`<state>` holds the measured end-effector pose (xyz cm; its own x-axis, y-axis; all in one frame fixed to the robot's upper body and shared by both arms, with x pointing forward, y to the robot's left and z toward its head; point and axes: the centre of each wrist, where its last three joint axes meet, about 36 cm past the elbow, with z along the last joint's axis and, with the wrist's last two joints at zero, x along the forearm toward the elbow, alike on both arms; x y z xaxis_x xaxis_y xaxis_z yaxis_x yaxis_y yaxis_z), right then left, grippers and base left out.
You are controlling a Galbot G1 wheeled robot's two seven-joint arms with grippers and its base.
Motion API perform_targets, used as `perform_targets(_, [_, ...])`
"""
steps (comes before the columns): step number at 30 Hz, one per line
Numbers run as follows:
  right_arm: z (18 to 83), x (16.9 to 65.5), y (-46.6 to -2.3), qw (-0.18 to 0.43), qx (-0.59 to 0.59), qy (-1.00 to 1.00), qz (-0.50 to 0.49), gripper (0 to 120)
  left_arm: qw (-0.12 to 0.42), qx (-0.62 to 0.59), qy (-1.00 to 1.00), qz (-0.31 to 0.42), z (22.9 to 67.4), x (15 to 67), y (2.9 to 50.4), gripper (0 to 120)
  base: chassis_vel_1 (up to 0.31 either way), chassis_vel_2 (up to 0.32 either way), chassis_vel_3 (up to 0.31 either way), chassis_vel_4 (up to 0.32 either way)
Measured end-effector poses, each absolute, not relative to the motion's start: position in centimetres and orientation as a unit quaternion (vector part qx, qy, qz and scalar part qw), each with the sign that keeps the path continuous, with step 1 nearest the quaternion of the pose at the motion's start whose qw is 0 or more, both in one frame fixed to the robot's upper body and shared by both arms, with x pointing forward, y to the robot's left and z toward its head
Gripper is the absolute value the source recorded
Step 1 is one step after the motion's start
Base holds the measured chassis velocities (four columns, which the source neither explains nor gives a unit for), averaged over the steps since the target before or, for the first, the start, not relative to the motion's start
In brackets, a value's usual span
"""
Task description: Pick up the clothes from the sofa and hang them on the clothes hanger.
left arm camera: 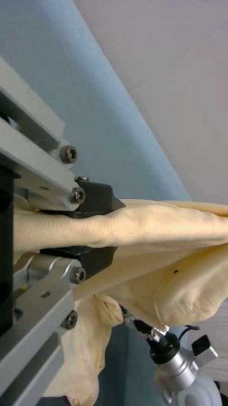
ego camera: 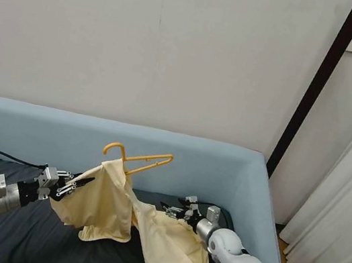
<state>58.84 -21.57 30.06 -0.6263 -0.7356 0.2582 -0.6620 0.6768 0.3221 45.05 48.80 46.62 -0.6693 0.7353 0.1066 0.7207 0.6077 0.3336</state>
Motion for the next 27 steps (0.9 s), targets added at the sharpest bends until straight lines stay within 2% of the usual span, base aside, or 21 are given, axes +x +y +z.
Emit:
perform_targets(4, [28.1, 59.6, -22.7, 0.191, 0.438, -0.873, -0.097, 100, 0.020, 0.407, 0.895, 0.181, 47.0, 45.0, 48.9, 7, 0.000, 0.000, 0.000, 0.000])
perform_targets(12, [26.3, 60.5, -19.9, 0.189, 0.472, -0.853, -0.115, 100, 0.018, 0.413, 0.891, 0.187, 47.7, 44.9, 48.8, 7, 0.000, 0.000, 0.000, 0.000])
perform_targets(27, [25.5, 61.9, -17.3, 0.191, 0.576, -0.782, -0.141, 99, 0.019, 0.409, 0.893, 0.187, 47.4, 45.0, 49.0, 7, 0.000, 0.000, 0.000, 0.000])
